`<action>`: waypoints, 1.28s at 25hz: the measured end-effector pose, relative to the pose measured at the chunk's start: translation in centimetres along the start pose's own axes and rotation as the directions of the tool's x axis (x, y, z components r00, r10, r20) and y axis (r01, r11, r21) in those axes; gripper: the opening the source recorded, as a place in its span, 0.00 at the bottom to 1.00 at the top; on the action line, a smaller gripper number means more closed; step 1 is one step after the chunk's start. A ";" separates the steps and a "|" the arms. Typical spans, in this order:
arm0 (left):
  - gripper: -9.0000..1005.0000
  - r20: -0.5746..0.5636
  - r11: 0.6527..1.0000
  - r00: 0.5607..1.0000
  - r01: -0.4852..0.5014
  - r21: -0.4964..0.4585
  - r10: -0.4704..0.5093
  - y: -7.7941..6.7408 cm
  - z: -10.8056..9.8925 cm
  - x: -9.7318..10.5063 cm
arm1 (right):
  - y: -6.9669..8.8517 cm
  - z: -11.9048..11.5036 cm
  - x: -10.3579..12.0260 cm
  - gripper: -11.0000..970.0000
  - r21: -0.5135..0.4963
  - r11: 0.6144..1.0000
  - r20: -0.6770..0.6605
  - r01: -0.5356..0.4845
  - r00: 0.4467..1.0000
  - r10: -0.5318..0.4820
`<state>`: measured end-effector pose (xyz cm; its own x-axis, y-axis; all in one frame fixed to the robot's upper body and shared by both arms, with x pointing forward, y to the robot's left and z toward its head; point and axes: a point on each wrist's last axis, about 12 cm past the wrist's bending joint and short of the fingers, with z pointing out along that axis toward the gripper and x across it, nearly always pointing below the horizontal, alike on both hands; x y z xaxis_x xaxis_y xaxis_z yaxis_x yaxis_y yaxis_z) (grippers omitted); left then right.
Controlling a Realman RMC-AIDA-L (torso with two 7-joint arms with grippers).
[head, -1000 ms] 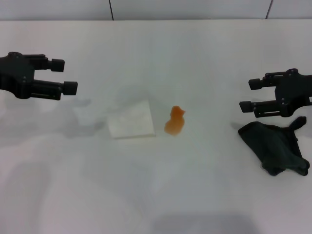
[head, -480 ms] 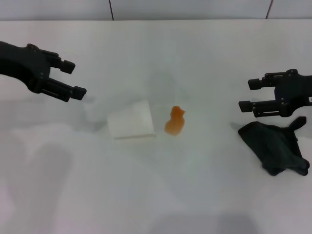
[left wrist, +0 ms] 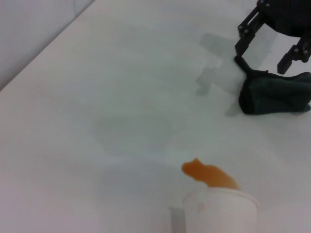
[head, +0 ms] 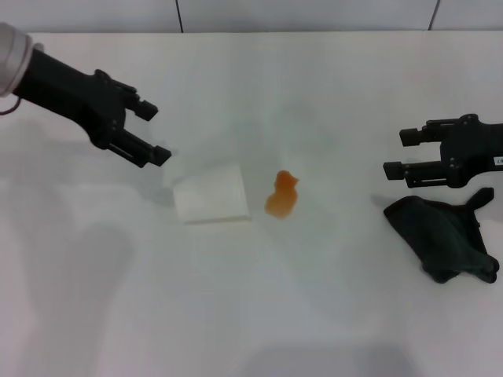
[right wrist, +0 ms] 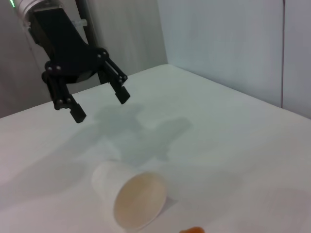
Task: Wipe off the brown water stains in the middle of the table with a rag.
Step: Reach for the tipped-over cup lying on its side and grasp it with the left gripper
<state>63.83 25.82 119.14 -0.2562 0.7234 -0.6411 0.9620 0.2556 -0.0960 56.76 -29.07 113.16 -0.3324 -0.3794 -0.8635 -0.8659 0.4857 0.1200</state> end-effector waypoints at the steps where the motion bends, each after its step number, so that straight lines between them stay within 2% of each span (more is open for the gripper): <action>1: 0.89 0.000 1.000 1.000 -0.006 0.001 0.006 0.0 0.1 -0.1 | 0.0 0.0 0.0 0.73 0.000 1.000 0.000 -0.002 1.000 0.002; 8: 0.89 -0.005 0.998 0.998 -0.058 0.038 0.058 -0.4 1.7 -1.3 | 0.0 0.0 -0.1 0.73 0.000 1.000 0.008 -0.004 1.000 0.004; 28: 0.88 -0.103 0.996 0.993 -0.055 0.075 0.063 -1.3 5.2 -1.2 | 0.2 0.2 -0.1 0.73 -0.009 1.000 0.011 0.004 1.000 -0.004; 32: 0.88 -0.114 0.996 0.992 -0.055 0.070 0.063 -1.3 5.4 -1.1 | 0.2 0.2 0.0 0.73 -0.009 1.000 0.010 0.002 1.000 -0.002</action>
<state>63.40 21.24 115.85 -0.2047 0.8063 -0.5550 0.9788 0.1703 -0.1136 56.62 -28.81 113.06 -0.3268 -0.3723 -0.8687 -0.8701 0.4774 0.1227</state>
